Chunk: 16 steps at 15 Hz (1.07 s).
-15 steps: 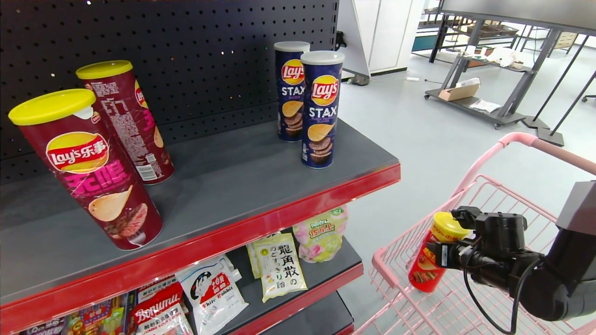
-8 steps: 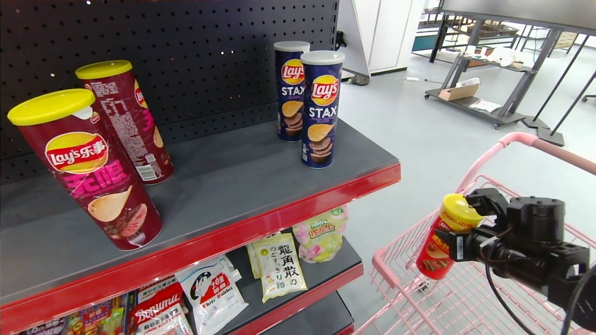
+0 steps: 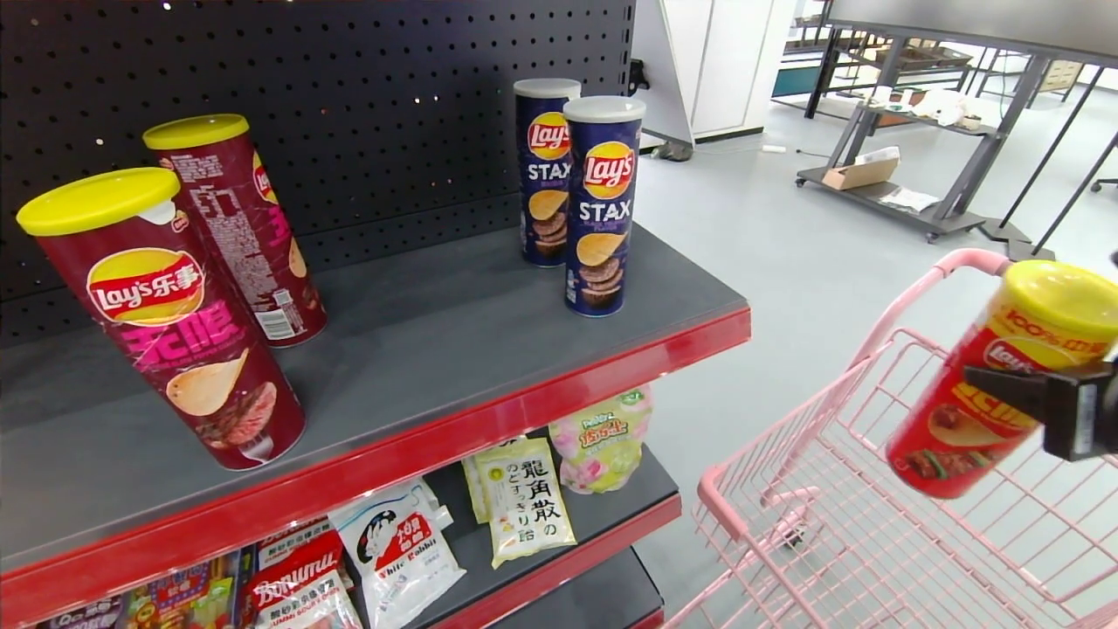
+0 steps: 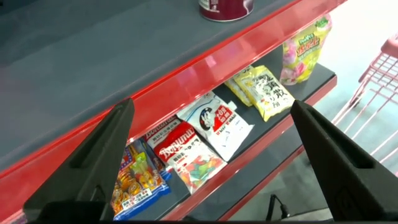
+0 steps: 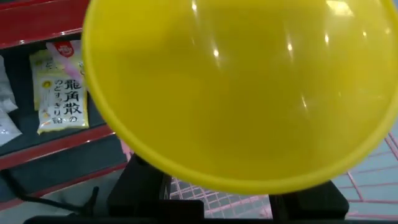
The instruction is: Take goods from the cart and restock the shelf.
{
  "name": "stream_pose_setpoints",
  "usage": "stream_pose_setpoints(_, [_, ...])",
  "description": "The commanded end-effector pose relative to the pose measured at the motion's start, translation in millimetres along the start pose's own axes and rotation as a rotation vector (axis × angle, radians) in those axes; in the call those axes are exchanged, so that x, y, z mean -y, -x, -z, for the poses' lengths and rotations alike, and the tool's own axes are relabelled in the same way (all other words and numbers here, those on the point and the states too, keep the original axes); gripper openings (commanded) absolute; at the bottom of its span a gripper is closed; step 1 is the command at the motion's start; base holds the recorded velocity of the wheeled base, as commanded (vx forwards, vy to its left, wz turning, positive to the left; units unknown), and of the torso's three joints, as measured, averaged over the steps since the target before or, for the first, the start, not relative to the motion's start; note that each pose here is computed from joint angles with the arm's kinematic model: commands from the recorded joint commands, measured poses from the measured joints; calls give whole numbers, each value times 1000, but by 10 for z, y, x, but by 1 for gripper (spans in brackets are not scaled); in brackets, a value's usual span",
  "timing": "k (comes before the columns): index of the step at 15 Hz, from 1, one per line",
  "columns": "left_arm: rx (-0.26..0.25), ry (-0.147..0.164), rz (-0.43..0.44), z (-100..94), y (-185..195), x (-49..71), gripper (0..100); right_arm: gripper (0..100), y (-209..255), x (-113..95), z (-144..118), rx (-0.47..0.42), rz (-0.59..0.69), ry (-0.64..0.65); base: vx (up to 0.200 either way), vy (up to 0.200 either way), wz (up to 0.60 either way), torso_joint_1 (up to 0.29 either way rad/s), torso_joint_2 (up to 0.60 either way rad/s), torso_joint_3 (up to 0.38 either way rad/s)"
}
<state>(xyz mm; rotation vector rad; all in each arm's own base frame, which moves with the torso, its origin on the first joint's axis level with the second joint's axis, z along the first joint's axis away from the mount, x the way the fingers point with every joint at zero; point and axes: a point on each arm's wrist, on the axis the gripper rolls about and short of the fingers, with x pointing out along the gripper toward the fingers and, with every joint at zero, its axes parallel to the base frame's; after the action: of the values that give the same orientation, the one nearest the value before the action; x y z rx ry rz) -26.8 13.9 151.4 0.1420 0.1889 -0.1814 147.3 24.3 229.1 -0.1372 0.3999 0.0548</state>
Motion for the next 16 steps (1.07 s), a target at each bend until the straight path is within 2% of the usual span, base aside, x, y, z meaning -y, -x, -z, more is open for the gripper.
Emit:
stream_pose_setpoints(1, [-59,-15,12,-81,-100,11,100,0,481,52,227,70,12,16,0,0,0,0,0,0])
stream_pose_setpoints(3, [-48,-11,9,-69,-98,12,100,0,507,101,256,72,66,30,0,0,0,0,0,0])
stream_pose_setpoints(10, [-21,-20,-4,-37,-48,3,100,0,502,110,327,55,80,46,0,0,0,9,-18,-14])
stream_pose_setpoints(16, [-15,-23,-8,-43,-44,2,100,0,482,106,342,44,79,47,0,0,0,191,-495,-299])
